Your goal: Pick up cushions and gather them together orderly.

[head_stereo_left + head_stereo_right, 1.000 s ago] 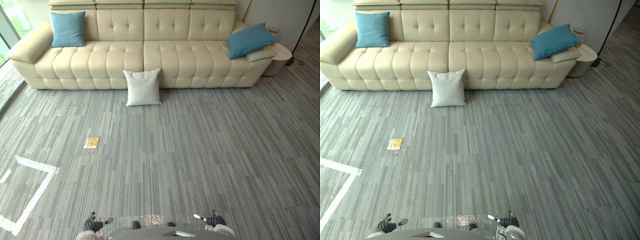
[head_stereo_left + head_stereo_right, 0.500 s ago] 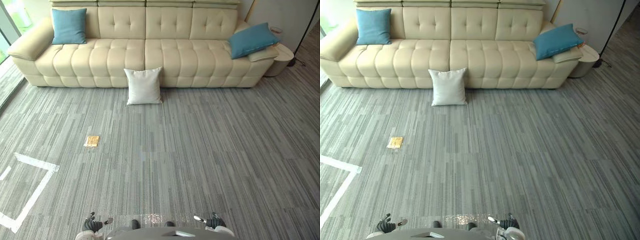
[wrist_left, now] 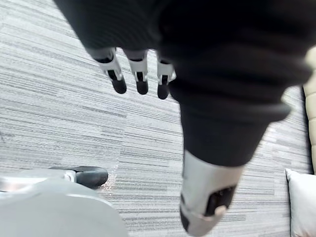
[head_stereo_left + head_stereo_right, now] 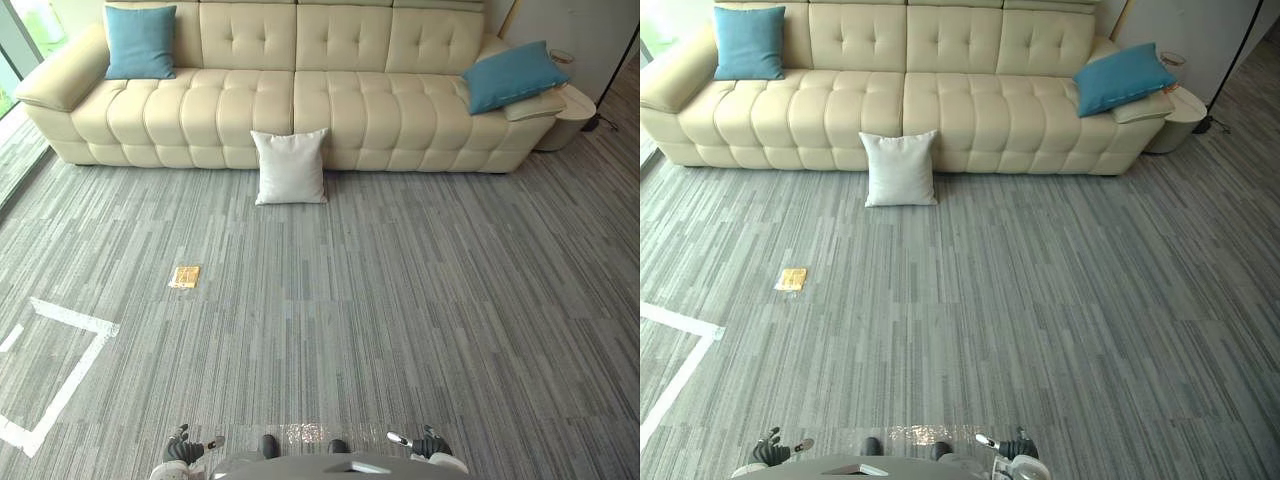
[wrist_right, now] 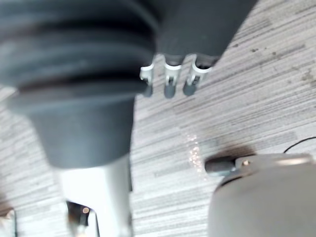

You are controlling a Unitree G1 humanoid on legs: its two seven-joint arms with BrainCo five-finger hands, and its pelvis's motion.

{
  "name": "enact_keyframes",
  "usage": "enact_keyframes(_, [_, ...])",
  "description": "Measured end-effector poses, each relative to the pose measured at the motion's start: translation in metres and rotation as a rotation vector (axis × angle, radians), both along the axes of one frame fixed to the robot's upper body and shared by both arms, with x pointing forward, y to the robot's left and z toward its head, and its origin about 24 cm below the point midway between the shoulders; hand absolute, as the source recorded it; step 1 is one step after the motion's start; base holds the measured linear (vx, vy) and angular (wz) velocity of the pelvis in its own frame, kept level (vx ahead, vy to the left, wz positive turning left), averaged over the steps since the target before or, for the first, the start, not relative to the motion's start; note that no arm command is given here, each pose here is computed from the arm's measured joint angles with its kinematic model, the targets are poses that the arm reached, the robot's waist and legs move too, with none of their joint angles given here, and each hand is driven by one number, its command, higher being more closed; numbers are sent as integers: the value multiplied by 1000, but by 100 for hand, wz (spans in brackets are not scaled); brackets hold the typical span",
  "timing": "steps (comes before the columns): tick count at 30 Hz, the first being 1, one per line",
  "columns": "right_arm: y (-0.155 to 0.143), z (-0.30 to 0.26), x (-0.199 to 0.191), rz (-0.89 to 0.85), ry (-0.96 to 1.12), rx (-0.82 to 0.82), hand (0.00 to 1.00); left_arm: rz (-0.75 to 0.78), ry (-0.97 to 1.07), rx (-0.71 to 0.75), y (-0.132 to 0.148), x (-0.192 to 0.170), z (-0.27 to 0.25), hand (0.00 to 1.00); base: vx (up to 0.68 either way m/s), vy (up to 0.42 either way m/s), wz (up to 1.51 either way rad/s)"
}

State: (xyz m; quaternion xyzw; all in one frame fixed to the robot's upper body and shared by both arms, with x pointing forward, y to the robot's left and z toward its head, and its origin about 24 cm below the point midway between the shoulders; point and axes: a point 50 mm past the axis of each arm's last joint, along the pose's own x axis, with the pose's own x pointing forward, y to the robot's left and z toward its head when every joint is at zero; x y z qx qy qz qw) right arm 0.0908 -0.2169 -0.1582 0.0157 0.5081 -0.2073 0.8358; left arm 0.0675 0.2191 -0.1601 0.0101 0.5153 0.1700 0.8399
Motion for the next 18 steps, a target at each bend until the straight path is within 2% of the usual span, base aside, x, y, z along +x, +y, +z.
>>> enact_keyframes(10, [-1, 0, 3, -18, 3, 5, 0, 53, -21, -6, 4, 3, 1, 0, 45, -9, -9])
enact_keyframes(18, [-9, 8, 11, -27, -58, -27, 0, 4, -78, -14, -4, 22, 6, 0, 193, 113, 1])
